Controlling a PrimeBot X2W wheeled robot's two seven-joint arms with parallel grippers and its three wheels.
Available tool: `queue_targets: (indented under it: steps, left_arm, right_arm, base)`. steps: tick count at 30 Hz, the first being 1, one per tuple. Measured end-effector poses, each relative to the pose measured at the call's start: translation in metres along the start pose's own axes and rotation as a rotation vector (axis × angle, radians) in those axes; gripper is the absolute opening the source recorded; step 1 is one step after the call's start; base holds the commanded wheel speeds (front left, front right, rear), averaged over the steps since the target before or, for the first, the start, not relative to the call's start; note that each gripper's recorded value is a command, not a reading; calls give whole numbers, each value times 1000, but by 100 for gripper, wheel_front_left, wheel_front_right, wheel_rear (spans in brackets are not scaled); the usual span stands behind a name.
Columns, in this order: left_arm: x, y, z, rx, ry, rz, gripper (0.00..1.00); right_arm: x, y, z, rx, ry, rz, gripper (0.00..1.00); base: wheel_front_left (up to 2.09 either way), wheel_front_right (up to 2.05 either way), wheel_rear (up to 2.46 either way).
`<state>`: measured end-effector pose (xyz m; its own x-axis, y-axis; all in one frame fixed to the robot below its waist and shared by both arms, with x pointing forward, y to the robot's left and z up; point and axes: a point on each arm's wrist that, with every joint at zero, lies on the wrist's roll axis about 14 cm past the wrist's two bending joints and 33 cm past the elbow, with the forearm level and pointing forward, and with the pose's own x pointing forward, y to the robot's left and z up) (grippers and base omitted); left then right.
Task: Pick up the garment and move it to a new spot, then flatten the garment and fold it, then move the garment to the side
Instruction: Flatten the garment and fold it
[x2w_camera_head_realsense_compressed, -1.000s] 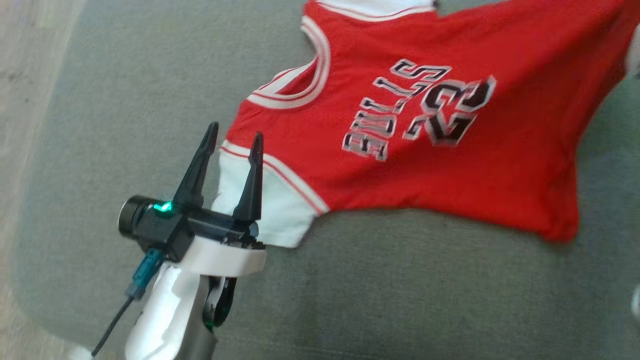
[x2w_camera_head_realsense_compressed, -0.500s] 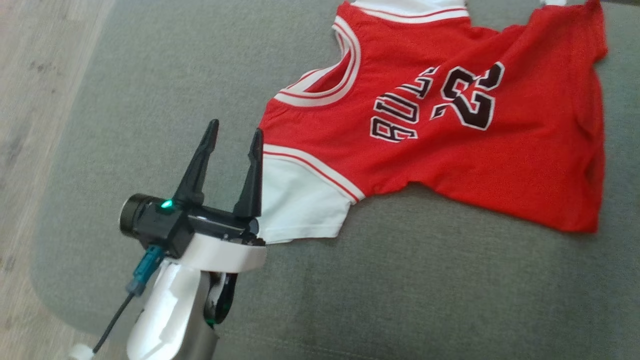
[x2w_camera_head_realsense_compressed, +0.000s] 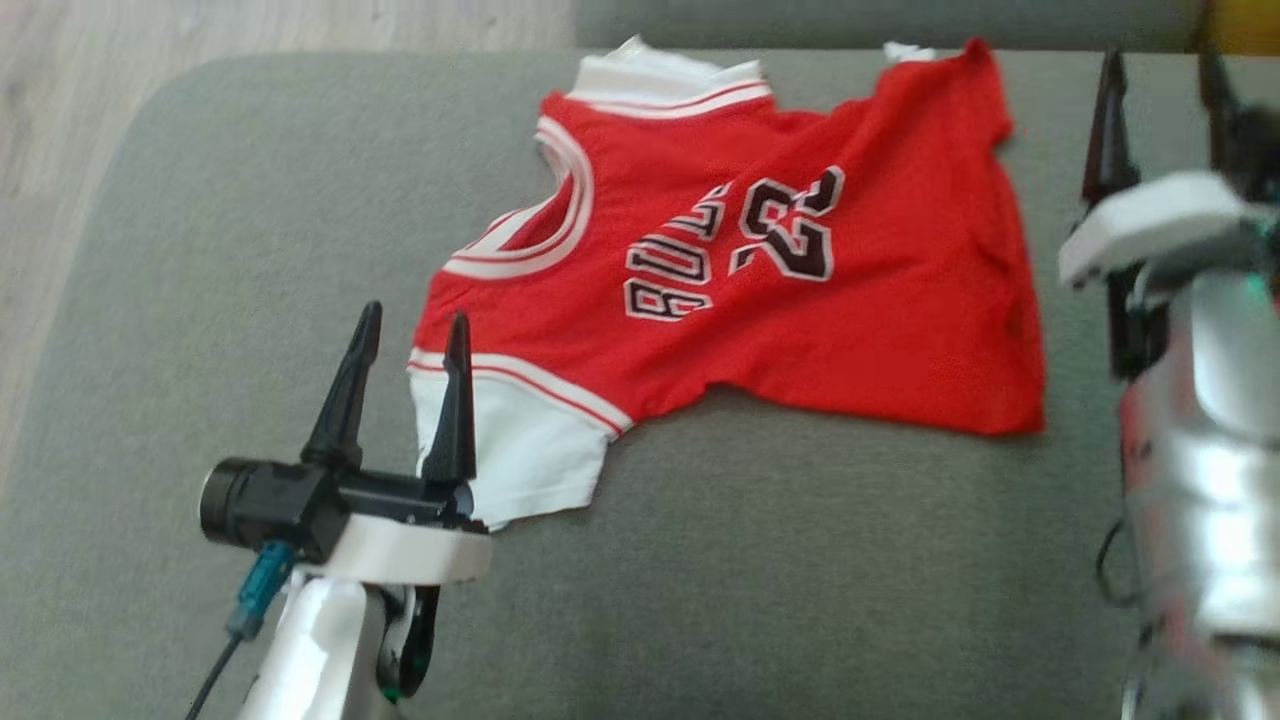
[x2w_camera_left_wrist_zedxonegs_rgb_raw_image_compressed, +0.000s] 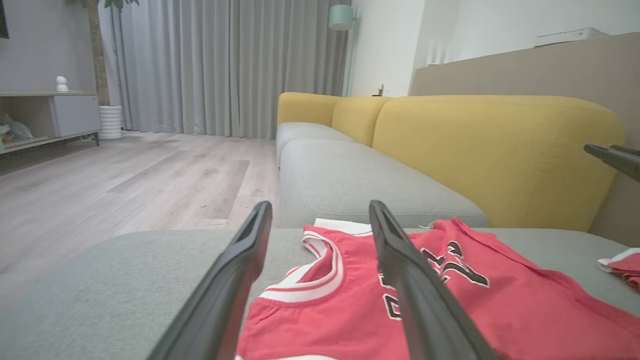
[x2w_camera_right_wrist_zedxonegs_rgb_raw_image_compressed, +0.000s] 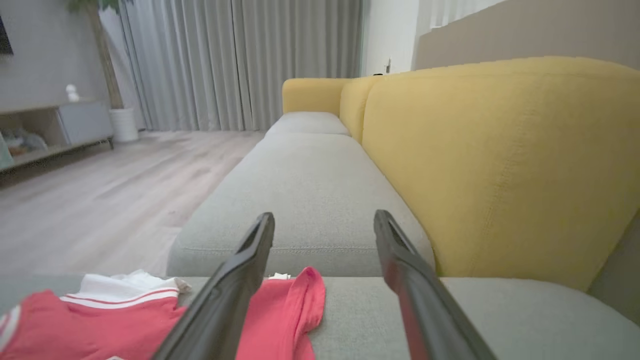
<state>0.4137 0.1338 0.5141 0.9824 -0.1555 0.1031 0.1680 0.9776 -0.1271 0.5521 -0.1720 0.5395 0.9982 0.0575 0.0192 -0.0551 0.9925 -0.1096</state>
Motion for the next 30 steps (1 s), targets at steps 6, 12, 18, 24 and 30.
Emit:
queue_targets:
  steps: [6,12,18,24,30]
  left_arm:
    - [-7,-17,-5,-5,15,-38,100]
    - [-11,-25,-10,-8,31,-57,100]
    - [-11,-26,-15,-12,43,-58,100]
    - [-13,-18,-22,-8,64,-42,100]
    - [-10,-7,-29,-9,81,-15,100]
  right_arm:
    - [-70,6,-24,191,-17,11,100]
    - [-148,5,-81,292,107,-29,100]
    - [-156,6,-85,306,115,-34,100]
    - [-152,22,-104,298,176,6,100]
    - [-140,33,-143,350,323,5,100]
  base:
    - [0,0,0]
    - [0,0,0]
    - [0,0,0]
    - [0,0,0]
    - [0,0,0]
